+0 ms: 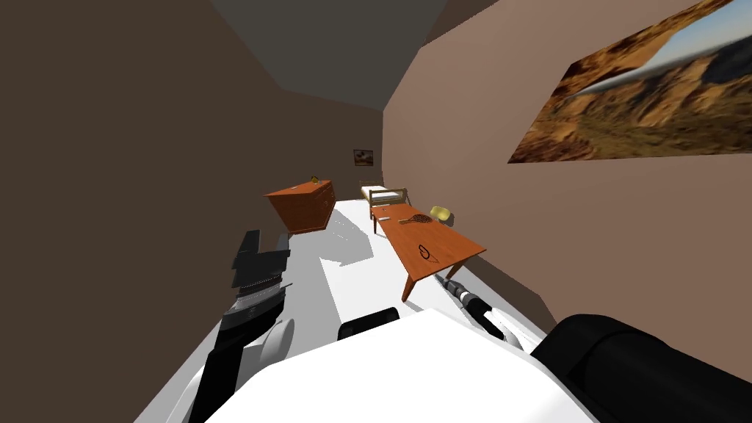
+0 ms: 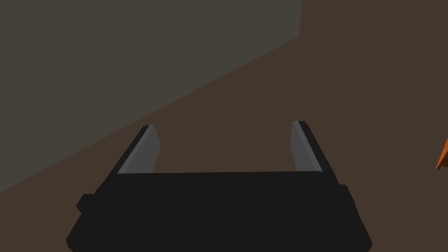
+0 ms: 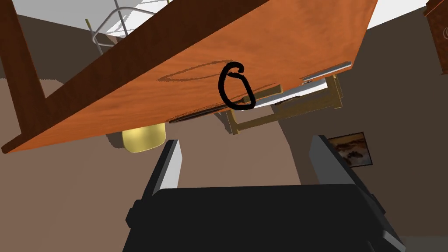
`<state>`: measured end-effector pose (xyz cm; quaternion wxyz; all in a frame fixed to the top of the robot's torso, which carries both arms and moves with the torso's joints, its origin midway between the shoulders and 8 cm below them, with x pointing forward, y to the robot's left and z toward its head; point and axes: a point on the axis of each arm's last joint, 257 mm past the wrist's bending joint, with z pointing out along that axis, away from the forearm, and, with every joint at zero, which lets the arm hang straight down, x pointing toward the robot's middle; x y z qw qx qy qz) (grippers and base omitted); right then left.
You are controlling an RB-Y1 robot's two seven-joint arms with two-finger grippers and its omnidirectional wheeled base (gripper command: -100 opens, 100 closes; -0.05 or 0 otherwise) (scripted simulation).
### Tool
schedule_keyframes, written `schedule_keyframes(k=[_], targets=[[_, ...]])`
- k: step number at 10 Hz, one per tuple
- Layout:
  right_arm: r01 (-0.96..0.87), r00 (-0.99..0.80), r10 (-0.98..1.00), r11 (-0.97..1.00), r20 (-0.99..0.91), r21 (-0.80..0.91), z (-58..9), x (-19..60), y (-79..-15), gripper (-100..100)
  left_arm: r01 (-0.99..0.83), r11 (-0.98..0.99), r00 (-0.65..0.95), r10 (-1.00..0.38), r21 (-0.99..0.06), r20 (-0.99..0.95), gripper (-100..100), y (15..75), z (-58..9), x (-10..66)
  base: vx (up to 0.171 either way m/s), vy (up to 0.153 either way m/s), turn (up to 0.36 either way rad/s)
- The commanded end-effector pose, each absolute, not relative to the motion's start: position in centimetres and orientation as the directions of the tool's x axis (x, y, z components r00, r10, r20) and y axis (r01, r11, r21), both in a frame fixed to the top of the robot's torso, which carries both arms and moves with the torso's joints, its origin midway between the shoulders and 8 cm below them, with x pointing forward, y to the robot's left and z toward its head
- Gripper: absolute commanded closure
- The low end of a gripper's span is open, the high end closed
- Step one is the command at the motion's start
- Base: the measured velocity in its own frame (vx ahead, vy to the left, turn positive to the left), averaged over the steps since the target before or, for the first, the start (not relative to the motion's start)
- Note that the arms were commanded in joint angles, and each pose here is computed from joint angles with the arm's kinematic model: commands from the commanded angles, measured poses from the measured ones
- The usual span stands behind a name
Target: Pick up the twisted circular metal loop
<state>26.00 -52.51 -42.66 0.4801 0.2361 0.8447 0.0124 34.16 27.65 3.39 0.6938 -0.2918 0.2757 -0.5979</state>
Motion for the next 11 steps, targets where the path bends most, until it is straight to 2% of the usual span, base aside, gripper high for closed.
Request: schedule_keyframes(k=[1, 11], targets=[[0.417, -0.509, 0.353, 0.899, -0.785, 0.134, -44.5, 22.8, -55.2, -100, 0.669, 0.115, 0.133, -0.991, -0.735, -0.034, 0, 27.7, 3.4, 34.2, 0.097, 0.112, 0.315], [0.408, -0.770, 0.173, 0.873, -0.614, -0.266, -48.1, 9.8, -65.3, -100, 0.669, 0.115, 0.133, -0.991, -0.735, -0.034, 0, 27.7, 3.4, 34.2, 0.085, 0.049, 0.150]])
